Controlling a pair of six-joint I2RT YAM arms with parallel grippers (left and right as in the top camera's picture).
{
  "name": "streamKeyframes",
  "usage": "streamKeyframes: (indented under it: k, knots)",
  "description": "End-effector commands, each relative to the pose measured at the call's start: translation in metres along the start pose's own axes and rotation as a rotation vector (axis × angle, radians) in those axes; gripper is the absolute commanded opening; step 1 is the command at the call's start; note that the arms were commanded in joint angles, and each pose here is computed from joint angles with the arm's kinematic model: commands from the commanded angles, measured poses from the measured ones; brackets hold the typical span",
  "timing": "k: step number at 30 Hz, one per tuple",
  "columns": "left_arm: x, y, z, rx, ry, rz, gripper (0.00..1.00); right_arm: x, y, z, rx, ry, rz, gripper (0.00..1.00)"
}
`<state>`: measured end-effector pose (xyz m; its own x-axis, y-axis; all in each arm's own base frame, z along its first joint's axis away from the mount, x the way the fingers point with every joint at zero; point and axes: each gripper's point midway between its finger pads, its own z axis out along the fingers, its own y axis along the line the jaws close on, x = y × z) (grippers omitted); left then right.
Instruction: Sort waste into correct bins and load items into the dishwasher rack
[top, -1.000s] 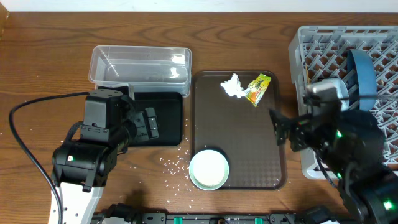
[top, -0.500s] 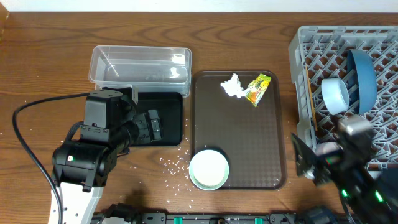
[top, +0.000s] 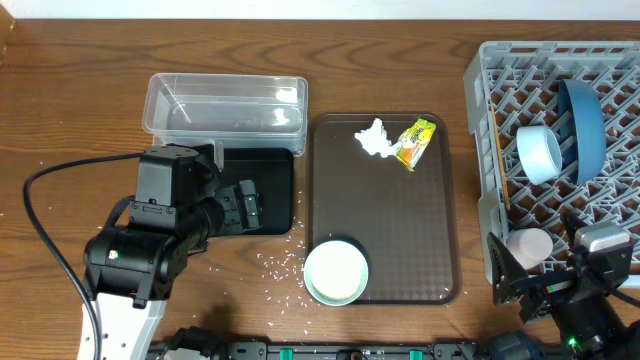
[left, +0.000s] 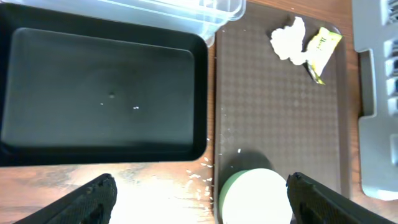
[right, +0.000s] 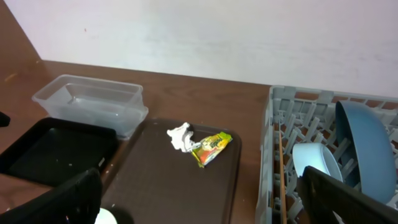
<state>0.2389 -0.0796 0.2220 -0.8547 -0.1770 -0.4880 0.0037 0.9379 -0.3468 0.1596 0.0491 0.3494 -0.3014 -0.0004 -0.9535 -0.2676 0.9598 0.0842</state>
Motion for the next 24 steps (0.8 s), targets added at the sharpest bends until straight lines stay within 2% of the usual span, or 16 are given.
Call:
streamKeyframes:
  k: [1, 5, 9, 14, 18, 22, 24]
  knots:
    - [0.01, -0.022, 0.002, 0.081, 0.049, 0.07, 0.86, 0.002, -0.001, -0.002, 0.005, 0.01, -0.017, 0.99]
    - [0.037, -0.043, 0.018, 0.102, 0.157, 0.136, 0.83, 0.017, -0.003, -0.003, 0.01, 0.068, -0.022, 0.99]
    - [0.073, -0.056, 0.046, 0.048, 0.266, 0.166, 0.8, 0.037, -0.005, -0.005, 0.019, 0.153, -0.029, 0.99]
    - [0.099, -0.071, 0.079, -0.049, 0.307, 0.262, 0.78, 0.065, -0.009, -0.011, 0.031, 0.268, -0.038, 0.99]
    - [0.121, -0.089, 0.094, -0.029, 0.379, 0.275, 0.78, 0.086, -0.012, -0.018, 0.041, 0.361, -0.045, 0.99]
    - [0.14, -0.093, 0.106, -0.058, 0.442, 0.263, 0.79, 0.086, -0.012, -0.018, 0.041, 0.36, -0.045, 0.99]
    - [0.151, -0.105, 0.112, -0.016, 0.483, 0.26, 0.78, 0.086, -0.012, -0.018, 0.041, 0.36, -0.045, 0.99]
